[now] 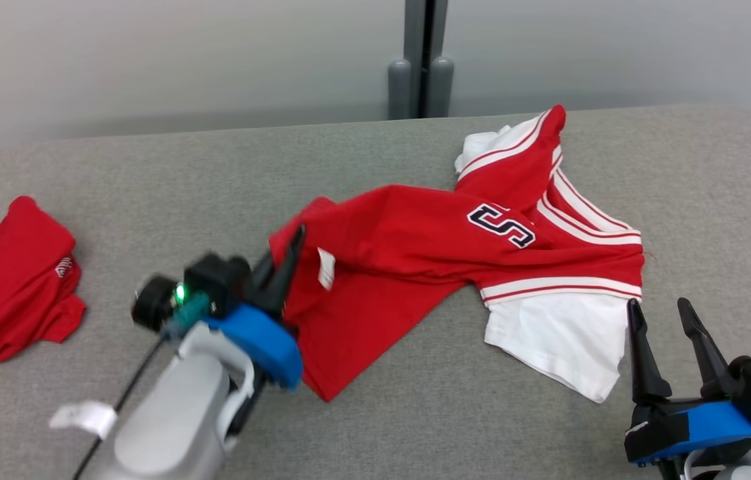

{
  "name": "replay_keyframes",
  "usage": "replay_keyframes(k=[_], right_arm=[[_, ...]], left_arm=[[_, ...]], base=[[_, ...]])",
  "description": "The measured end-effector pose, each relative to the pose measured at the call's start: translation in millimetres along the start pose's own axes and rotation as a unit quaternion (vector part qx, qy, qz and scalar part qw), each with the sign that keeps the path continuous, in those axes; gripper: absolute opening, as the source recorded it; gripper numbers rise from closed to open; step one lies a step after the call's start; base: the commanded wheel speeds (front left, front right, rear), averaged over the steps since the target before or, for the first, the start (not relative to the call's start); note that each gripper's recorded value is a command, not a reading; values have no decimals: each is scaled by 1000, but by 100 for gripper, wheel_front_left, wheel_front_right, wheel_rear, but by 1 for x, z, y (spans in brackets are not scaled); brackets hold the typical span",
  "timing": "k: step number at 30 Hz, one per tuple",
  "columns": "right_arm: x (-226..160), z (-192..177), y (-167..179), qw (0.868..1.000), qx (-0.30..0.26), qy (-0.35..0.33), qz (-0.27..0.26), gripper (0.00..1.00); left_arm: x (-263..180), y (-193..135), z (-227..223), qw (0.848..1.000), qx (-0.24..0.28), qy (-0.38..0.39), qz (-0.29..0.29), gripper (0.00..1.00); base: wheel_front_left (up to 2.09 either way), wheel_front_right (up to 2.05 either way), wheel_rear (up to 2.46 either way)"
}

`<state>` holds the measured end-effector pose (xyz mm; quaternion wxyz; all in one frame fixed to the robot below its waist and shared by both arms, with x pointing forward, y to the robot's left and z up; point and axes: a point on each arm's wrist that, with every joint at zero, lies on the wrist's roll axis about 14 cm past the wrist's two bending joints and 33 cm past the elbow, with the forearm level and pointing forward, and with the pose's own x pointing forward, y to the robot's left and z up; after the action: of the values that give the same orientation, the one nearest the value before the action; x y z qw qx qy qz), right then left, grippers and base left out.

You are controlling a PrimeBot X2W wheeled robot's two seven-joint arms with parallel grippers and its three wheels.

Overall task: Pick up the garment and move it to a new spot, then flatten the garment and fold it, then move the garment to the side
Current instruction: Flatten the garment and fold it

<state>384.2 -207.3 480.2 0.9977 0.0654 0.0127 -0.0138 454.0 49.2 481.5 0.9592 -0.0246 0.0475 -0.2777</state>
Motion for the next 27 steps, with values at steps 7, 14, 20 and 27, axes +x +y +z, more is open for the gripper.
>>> replay_keyframes(k=[7,14,20,27], right_arm=[[10,-4,14,1000,-2,5,21,100],[19,-10,31,999,-3,12,45,100],[22,-12,33,999,-4,16,48,100],[20,-13,31,999,-6,18,45,100]], left_arm=[[-61,-22,-51,998,-43,43,15,0],[-106,-48,-85,993,-84,80,23,0],[-136,-71,-113,985,-116,123,25,0],[-136,-67,-102,986,-125,100,38,100]], base=[[0,0,0],[0,0,0],[0,0,0],[0,0,0]])
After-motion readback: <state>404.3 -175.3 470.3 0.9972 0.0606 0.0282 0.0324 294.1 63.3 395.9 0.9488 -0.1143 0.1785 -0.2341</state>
